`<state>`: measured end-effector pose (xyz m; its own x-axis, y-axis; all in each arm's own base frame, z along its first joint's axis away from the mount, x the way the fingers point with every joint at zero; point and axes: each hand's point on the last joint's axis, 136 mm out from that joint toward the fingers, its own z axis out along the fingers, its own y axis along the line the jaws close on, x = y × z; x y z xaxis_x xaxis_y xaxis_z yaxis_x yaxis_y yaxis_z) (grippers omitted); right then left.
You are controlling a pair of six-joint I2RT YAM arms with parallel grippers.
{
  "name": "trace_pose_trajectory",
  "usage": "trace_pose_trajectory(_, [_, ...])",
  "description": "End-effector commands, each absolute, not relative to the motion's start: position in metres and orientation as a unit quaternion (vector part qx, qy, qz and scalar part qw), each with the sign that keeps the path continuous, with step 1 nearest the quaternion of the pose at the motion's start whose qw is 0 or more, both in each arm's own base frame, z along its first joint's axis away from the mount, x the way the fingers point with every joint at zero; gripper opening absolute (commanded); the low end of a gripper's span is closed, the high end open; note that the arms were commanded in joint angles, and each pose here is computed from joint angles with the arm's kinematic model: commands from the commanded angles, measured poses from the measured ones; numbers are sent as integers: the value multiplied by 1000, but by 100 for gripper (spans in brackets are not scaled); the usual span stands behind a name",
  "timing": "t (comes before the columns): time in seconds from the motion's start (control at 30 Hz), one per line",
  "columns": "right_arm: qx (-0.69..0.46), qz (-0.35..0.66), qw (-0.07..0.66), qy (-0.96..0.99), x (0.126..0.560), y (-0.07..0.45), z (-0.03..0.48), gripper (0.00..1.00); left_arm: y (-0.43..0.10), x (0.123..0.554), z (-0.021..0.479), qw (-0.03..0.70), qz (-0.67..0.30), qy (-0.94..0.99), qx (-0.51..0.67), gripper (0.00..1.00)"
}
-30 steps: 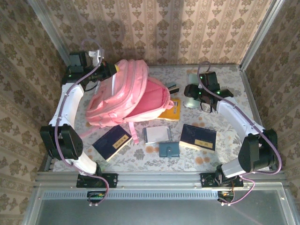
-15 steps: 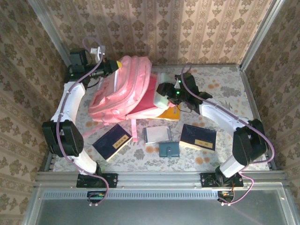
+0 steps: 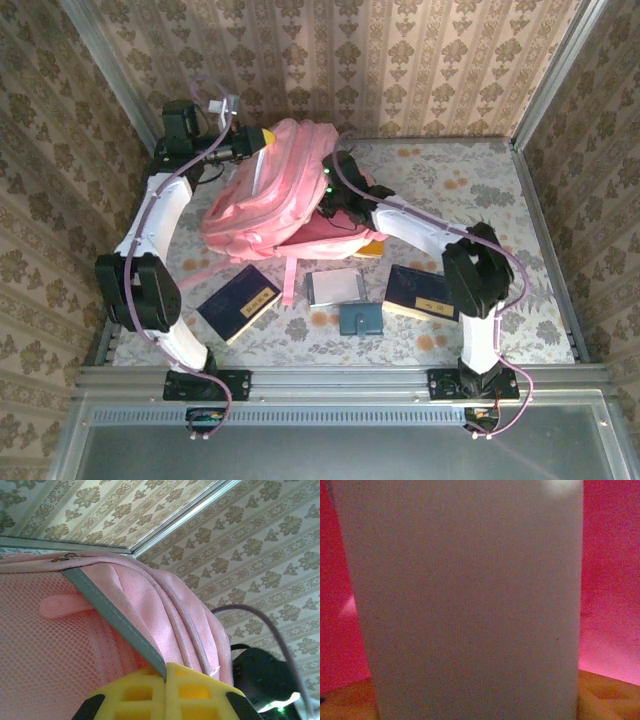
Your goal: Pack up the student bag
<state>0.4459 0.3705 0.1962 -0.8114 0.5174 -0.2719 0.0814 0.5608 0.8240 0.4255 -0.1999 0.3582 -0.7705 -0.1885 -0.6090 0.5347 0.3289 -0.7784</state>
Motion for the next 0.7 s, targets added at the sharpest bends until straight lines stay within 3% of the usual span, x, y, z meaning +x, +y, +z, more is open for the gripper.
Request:
trace_pose_trajectory(0.0, [185,452,254,835,461,399,199,70,-204,411,432,397,-580,683,201,0])
trace_pose_trajectory(0.1, [151,446,243,848,463,428,193,99,-202,411,434,401,-579,681,200,0])
trace_pose_trajectory(0.4, [92,419,286,857,457,427,222,100,-174,425,436,426,-567,686,163,0])
trace_pose_trajectory(0.67, [8,426,325,844,443,415,255,100,-115,453,417,462,-522,713,75,0])
